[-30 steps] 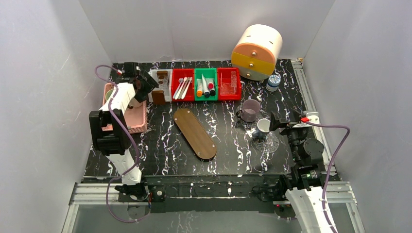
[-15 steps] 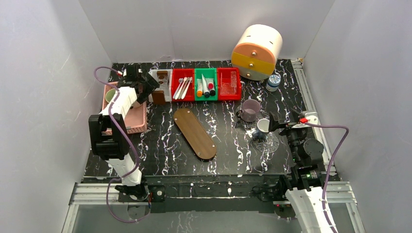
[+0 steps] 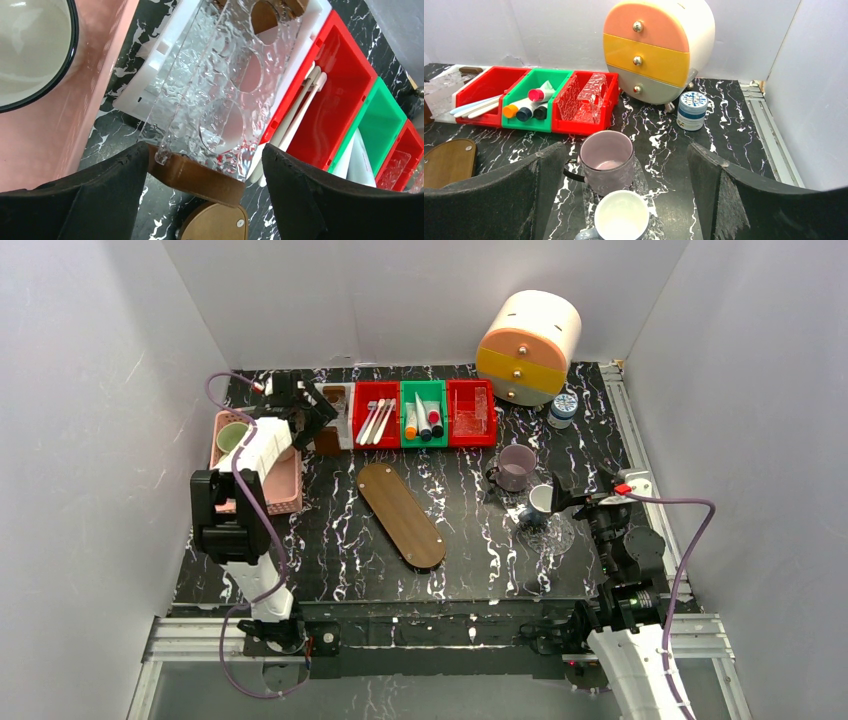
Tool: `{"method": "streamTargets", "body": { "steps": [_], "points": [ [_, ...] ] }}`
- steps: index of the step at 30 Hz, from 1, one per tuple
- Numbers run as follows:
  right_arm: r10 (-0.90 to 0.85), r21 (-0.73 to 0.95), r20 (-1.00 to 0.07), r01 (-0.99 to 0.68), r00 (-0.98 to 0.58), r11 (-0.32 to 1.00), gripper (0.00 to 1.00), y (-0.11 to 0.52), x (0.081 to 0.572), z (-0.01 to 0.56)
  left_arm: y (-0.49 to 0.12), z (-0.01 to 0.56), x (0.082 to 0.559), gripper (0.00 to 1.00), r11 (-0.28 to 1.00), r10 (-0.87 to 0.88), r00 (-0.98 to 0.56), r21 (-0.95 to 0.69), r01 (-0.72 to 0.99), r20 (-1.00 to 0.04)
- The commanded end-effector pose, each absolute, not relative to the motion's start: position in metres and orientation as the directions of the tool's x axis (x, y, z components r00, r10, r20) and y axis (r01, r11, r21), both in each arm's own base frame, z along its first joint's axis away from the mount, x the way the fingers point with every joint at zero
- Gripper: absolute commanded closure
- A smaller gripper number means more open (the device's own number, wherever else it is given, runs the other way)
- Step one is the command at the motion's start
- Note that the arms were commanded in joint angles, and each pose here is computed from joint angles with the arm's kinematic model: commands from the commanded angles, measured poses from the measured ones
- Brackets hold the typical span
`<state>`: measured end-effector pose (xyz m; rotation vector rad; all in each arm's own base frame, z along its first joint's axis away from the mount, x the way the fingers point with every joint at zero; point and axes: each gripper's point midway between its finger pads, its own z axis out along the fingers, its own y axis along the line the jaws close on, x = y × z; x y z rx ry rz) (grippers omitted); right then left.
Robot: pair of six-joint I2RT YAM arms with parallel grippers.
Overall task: Prepare toiletry sets of a toothbrush and toothpaste on the tray
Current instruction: Pick up the toothpaste holder from the center of the board.
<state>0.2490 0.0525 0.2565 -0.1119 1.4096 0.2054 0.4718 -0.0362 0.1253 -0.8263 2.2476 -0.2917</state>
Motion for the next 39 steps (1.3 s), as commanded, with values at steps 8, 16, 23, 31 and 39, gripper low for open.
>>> {"method": "streamTargets", "body": {
  "steps": [8,16,23,31,39],
  "points": [
    [0.069,0.023,-0.979,-0.233,0.194,0.972,0.01,0.057,0.247,0.266,-0.042,0.126,0.498,0.30,0.592,-0.805,-0.426,-0.612,-0.525,-0.413],
    [0.066,0.020,-0.980,-0.237,0.190,0.971,0.01,0.058,0.247,0.265,-0.035,0.115,0.506,0.39,0.434,-0.896,-0.351,-0.713,-0.551,-0.274],
    [0.063,0.016,-0.980,-0.240,0.190,0.971,0.01,0.058,0.247,0.266,-0.043,0.110,0.510,0.54,0.337,-0.926,-0.332,-0.785,-0.520,-0.177],
    [0.059,0.013,-0.981,-0.240,0.184,0.971,0.01,0.058,0.248,0.264,-0.054,0.122,0.515,0.71,0.288,-0.927,-0.351,-0.855,-0.432,-0.134],
    [0.055,0.009,-0.982,-0.247,0.181,0.969,0.01,0.060,0.248,0.264,-0.059,0.164,0.515,0.91,0.267,-0.922,-0.355,-0.916,-0.299,-0.153]
  ]
}}
